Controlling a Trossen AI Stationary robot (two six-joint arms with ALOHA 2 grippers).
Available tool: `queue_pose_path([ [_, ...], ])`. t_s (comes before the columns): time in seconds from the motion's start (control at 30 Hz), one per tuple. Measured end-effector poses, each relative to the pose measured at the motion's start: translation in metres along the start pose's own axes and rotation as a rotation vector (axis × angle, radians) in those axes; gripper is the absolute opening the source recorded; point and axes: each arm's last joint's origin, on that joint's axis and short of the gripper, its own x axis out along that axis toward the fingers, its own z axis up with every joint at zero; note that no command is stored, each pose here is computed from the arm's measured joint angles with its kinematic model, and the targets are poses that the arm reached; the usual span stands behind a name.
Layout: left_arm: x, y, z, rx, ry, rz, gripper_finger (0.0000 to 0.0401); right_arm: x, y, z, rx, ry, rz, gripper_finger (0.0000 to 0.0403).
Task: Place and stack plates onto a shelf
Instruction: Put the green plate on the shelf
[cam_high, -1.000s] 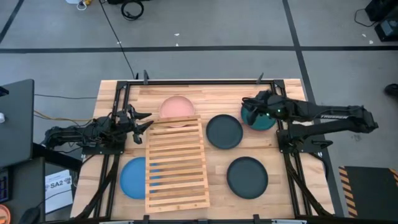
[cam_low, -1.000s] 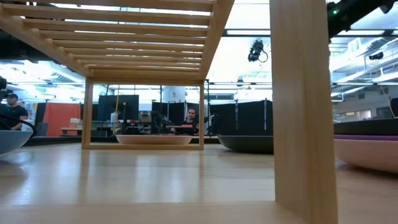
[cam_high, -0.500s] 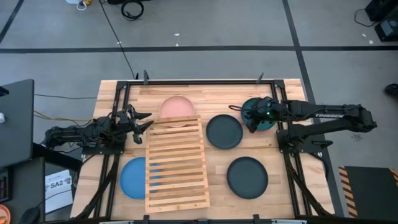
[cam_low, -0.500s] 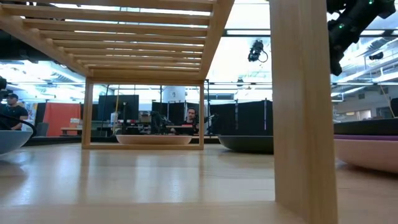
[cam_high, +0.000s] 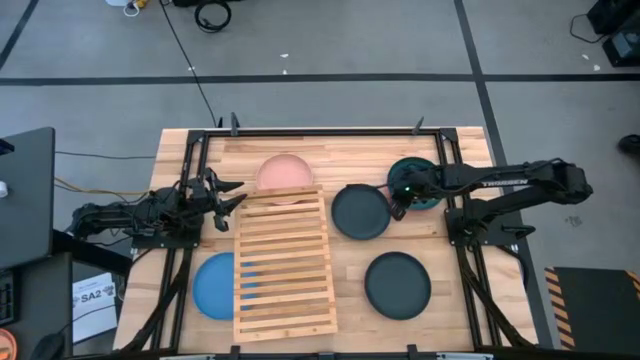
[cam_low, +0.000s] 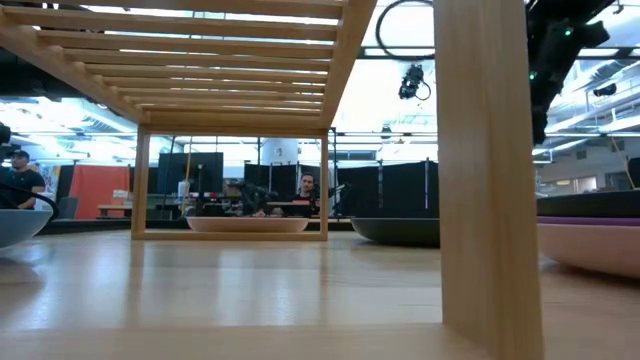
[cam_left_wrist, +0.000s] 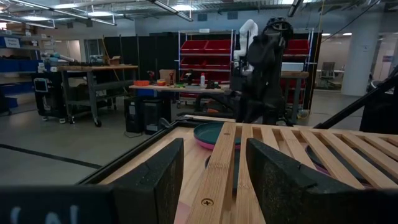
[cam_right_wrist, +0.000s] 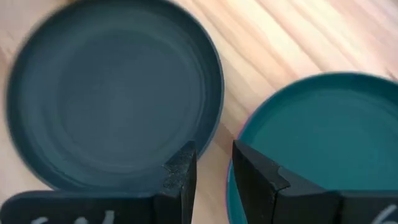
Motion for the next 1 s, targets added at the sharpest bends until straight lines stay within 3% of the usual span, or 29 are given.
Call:
queue_pose_path([
  [0.47,0.000,0.000,0.000,0.000,0.000,0.000,0.0181,0.029,0.005,-0.005,-0.042,0.156,-0.059,0.0109],
  [1.0,0.000,0.000,0.000,0.000,0.000,0.000,0.0181,0.044,0.006,-0.008,-0.065,0.214,-0.128,0.0109],
])
